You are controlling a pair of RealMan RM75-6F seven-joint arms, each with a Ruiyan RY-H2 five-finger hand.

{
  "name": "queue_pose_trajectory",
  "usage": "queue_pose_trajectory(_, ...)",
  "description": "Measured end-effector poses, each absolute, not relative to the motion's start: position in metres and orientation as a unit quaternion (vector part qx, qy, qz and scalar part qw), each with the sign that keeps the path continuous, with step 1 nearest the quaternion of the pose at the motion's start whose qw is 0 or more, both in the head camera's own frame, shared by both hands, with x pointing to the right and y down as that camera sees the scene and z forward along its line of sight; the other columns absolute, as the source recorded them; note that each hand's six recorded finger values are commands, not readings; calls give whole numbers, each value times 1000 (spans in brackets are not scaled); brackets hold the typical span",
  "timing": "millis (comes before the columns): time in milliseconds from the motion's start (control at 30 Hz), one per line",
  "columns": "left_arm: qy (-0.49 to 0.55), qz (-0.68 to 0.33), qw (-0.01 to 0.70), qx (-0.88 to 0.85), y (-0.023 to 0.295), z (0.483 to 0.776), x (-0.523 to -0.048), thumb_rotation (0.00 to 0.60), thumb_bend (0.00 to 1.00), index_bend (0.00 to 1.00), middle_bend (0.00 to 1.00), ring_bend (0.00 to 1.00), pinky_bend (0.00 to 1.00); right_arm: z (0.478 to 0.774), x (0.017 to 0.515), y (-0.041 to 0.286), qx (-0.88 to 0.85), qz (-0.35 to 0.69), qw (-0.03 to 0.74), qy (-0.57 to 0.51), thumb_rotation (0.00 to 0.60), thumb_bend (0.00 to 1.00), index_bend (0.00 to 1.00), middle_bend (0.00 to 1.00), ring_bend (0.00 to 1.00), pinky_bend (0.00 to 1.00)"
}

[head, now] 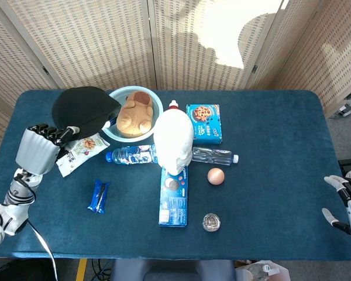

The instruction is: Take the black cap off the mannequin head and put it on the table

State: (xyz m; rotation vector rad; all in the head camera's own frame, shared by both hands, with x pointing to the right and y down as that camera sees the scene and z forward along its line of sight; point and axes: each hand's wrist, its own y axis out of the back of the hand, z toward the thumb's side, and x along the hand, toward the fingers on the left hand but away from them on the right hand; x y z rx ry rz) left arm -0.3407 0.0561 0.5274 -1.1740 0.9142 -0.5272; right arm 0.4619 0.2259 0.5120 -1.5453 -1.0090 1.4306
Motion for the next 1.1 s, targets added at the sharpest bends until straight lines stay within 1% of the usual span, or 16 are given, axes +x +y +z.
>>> queue_pose_trajectory(267, 359, -280, 720, -525, 95, 527, -378, 600, 418, 640, 1000, 1000, 1000, 516, 456, 223, -616, 559, 393, -392, 600, 247, 240, 240, 174, 198)
queue_pose_trajectory(533, 321, -299, 718, -540, 118, 537, -387, 600, 418, 642, 1000, 1000, 1000, 519, 449, 220, -623, 554, 394, -386, 600, 247, 239, 240, 174, 197)
queue_pose_trajectory(833, 273, -316, 712, -565, 134, 564, -385, 600, 417, 641, 1000, 1000, 1000, 520, 450, 221, -623, 556, 393, -386, 600, 247, 239, 240, 174, 197)
queue_pose_trajectory(1100, 242, -318, 701, -591, 144, 600, -370, 600, 417, 641, 1000, 1000, 1000, 518, 449, 221, -621, 556, 395, -386, 600, 247, 239, 240, 174, 197)
